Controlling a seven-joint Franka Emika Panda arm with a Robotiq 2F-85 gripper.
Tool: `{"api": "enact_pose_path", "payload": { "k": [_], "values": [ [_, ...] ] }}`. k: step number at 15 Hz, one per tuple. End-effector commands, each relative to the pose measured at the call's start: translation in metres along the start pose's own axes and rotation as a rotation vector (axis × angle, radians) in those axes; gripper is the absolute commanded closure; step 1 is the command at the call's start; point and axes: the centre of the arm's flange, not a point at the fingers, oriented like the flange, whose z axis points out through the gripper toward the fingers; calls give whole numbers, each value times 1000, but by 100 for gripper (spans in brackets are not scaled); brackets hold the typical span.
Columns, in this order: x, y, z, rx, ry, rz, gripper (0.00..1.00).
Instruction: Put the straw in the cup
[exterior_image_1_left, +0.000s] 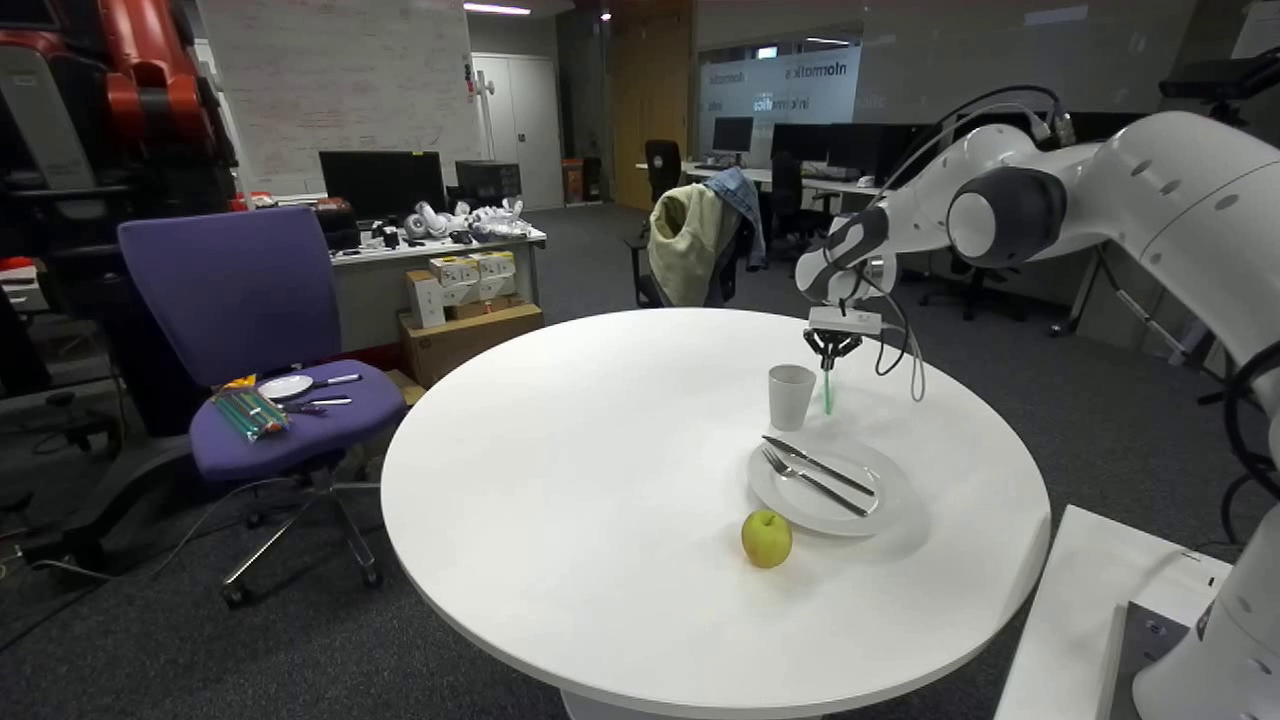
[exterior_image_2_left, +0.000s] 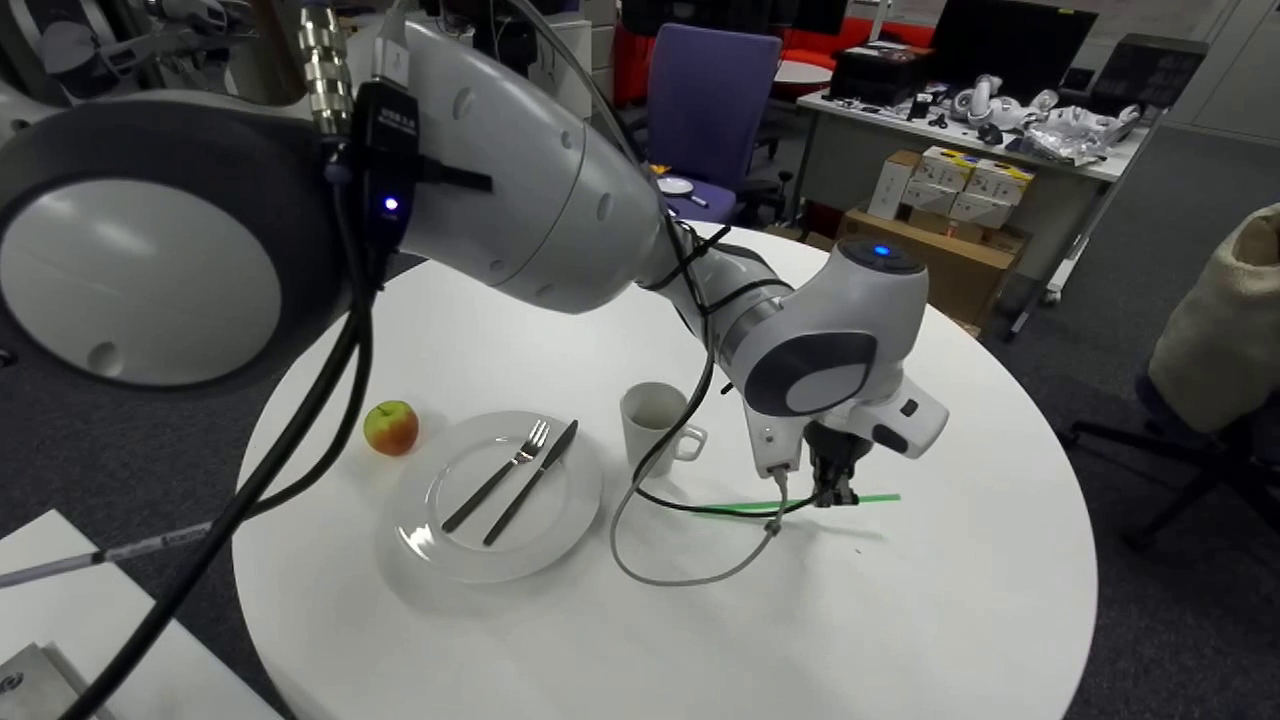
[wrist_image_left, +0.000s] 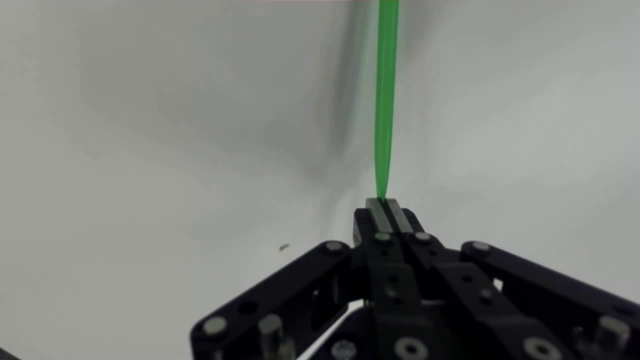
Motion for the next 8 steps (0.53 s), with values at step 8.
{"api": "enact_pose_path", "payload": {
  "k": [8],
  "values": [
    [-37,-10,-105,85,282,124,100]
  ]
}}
